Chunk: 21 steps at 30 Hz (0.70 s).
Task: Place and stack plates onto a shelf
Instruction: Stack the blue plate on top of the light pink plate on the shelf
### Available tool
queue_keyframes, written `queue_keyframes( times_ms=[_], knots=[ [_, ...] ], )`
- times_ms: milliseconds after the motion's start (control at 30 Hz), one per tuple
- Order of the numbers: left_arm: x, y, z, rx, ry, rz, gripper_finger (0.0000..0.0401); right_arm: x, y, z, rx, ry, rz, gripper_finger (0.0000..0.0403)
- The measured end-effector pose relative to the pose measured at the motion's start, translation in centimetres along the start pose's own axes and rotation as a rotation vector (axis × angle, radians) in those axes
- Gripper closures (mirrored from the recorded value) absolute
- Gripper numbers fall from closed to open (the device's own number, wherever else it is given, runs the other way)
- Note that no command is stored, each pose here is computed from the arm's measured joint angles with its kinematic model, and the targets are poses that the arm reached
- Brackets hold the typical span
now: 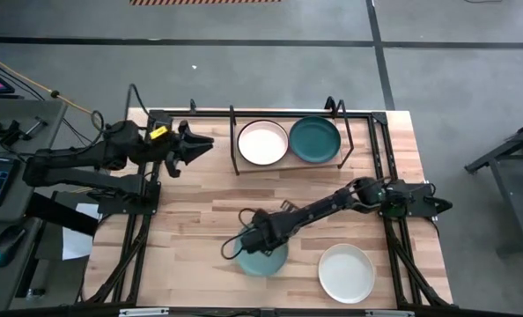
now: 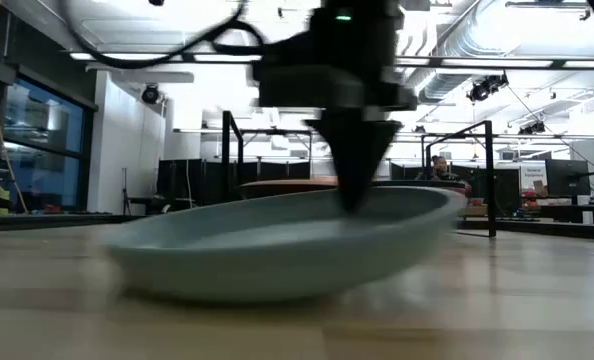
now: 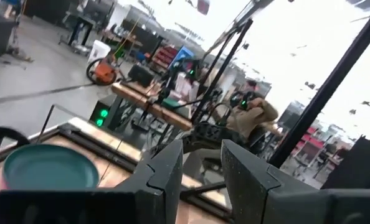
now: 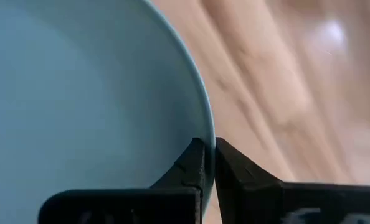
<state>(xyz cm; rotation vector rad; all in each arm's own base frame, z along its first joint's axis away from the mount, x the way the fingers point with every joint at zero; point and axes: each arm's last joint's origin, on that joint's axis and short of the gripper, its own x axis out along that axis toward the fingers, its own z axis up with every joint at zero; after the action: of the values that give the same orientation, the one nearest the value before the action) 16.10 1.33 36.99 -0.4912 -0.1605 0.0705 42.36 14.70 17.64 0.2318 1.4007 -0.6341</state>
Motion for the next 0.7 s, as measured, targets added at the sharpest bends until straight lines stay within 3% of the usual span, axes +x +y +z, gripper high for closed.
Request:
queue_keyframes(
  times_ms=[100, 200, 467, 567, 700],
  knots=[
    [-0.9, -0.3, 0.6, -0.001, -0.031, -0.017, 0.0302, 0.0, -2.3, -1.6, 0.043, 0.015, -0.014, 0.0402],
    [-1.7, -0.5, 1.0, -0.001, -0.054, -0.028, 0.0302, -0.2, -5.3, -3.9, 0.153, 0.007, 0.045, 0.0403],
    [-1.7, -0.4, 0.9, 0.000, -0.047, -0.011, 0.0302, -0.1, -12.8, -10.3, 0.704, -0.182, 0.357, 0.0402],
    [-1.3, 0.0, 0.4, 0.002, -0.018, 0.035, 0.0302, 0.3, -14.7, -11.0, 0.901, -0.303, 0.467, 0.0402],
    [-0.6, 0.4, -0.1, 0.005, -0.013, 0.118, 0.0302, 0.6, -16.7, -10.1, 1.024, -0.457, 0.505, 0.0402]
  ],
)
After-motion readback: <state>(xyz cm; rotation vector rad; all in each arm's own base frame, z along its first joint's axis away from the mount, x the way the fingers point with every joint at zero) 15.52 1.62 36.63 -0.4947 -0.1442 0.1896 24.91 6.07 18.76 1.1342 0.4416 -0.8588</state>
